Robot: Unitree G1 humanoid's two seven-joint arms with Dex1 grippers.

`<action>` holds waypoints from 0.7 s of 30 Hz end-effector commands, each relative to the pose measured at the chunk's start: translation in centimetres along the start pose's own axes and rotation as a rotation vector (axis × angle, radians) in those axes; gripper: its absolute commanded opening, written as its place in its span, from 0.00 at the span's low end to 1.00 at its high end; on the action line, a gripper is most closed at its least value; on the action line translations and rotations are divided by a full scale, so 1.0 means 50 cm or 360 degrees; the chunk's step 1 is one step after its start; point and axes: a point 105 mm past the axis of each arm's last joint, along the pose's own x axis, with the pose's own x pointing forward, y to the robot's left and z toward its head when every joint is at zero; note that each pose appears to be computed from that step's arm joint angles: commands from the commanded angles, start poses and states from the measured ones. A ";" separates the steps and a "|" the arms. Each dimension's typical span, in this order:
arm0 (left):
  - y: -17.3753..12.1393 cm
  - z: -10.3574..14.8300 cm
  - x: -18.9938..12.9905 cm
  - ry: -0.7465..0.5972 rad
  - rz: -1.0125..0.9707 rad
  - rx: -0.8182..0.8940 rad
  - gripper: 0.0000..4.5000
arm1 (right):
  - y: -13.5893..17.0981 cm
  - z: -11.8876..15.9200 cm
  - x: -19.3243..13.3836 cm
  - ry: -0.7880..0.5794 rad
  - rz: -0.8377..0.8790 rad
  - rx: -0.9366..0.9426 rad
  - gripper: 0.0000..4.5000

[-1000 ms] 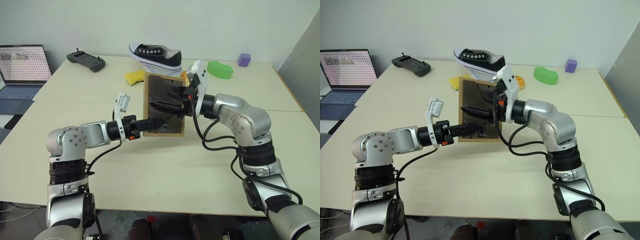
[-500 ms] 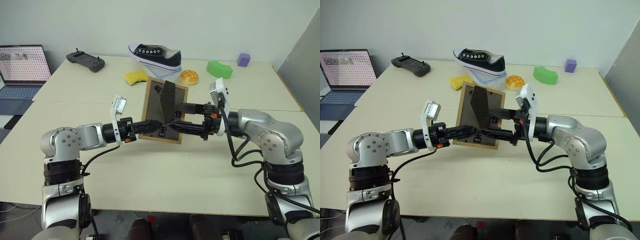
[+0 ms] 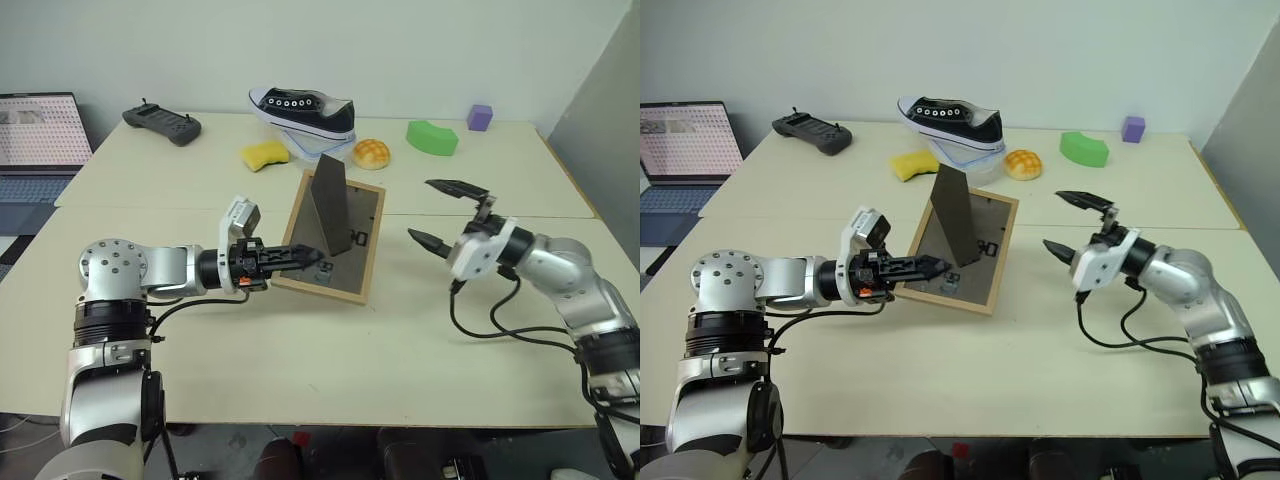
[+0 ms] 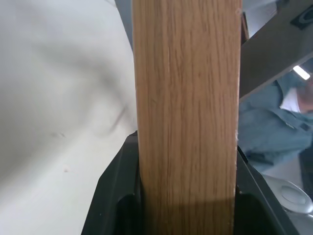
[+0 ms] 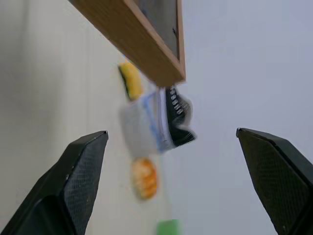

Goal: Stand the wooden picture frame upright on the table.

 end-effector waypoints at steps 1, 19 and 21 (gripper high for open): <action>-0.032 -0.006 0.011 0.0027 -0.0122 0.0023 0.29 | -0.021 0.033 0.028 -0.0204 -0.0141 -0.0267 0.99; -0.032 -0.038 0.029 -0.0047 -0.0095 -0.0020 0.29 | -0.037 0.078 0.057 -0.0506 -0.0279 -0.0300 0.56; -0.031 -0.042 0.030 -0.0033 -0.0088 -0.0016 0.29 | -0.039 0.076 0.058 -0.0502 -0.0278 -0.0295 0.46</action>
